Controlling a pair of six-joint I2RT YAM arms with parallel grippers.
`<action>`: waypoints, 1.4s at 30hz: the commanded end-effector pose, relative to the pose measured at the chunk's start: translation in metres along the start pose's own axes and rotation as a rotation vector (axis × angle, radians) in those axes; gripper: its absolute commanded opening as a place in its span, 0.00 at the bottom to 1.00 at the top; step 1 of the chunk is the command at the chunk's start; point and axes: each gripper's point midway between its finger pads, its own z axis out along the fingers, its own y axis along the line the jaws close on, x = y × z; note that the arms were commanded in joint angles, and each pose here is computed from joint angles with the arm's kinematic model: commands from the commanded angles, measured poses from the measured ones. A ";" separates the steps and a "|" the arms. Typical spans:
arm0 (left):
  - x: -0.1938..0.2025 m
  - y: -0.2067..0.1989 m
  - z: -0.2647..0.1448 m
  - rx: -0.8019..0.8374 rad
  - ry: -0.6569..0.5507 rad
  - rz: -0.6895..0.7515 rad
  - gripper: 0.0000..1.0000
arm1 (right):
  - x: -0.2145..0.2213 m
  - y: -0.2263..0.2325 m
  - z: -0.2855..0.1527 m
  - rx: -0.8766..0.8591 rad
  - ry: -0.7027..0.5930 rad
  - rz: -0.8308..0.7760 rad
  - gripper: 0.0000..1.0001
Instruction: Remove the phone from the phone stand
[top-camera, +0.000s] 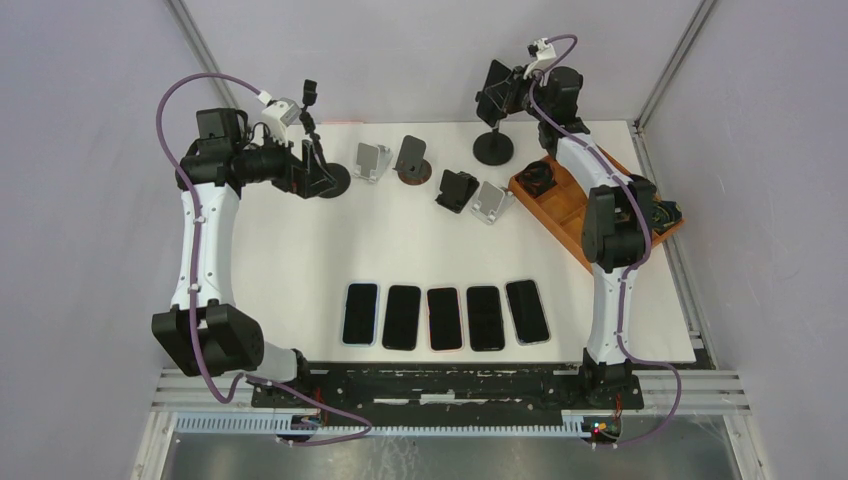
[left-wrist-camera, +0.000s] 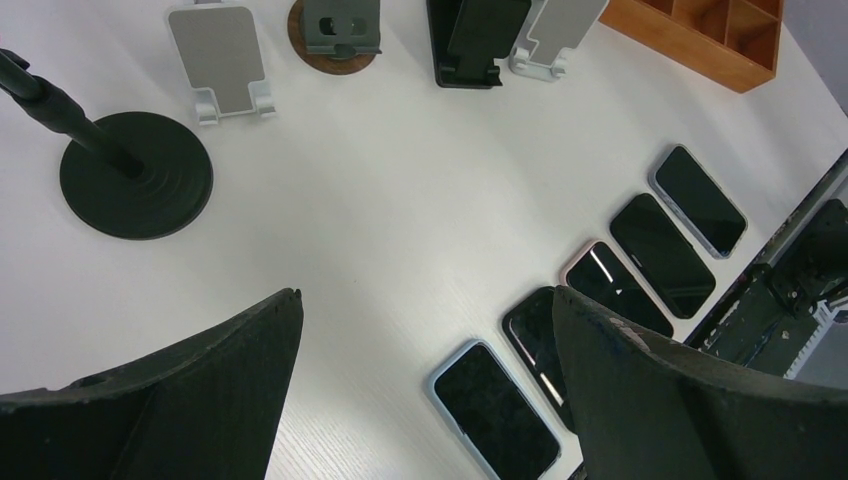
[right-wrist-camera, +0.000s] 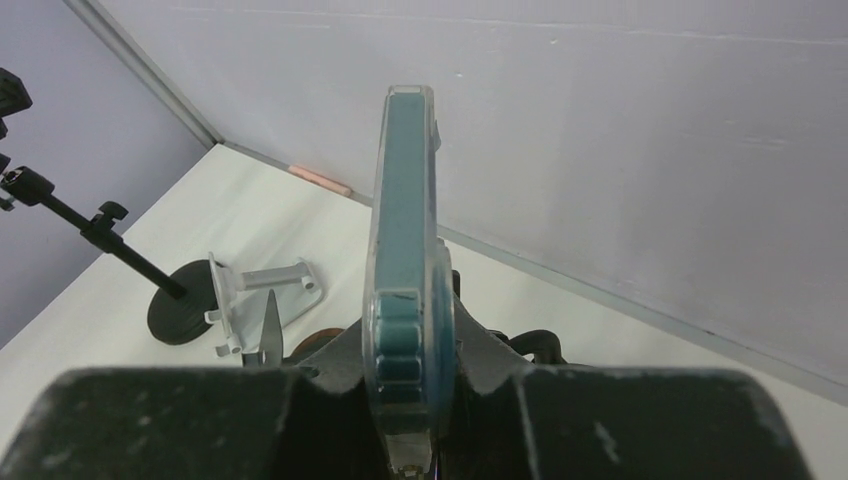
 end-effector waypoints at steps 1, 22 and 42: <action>-0.007 -0.012 -0.006 0.038 -0.029 0.066 1.00 | -0.143 0.045 -0.024 -0.046 -0.323 -0.173 0.00; -0.027 -0.036 -0.021 0.096 -0.087 0.077 1.00 | -0.209 0.179 -0.120 -0.215 -0.361 -0.208 0.00; -0.024 -0.034 -0.023 0.057 -0.076 0.065 1.00 | -0.033 0.334 -0.120 -0.648 0.001 -0.008 0.00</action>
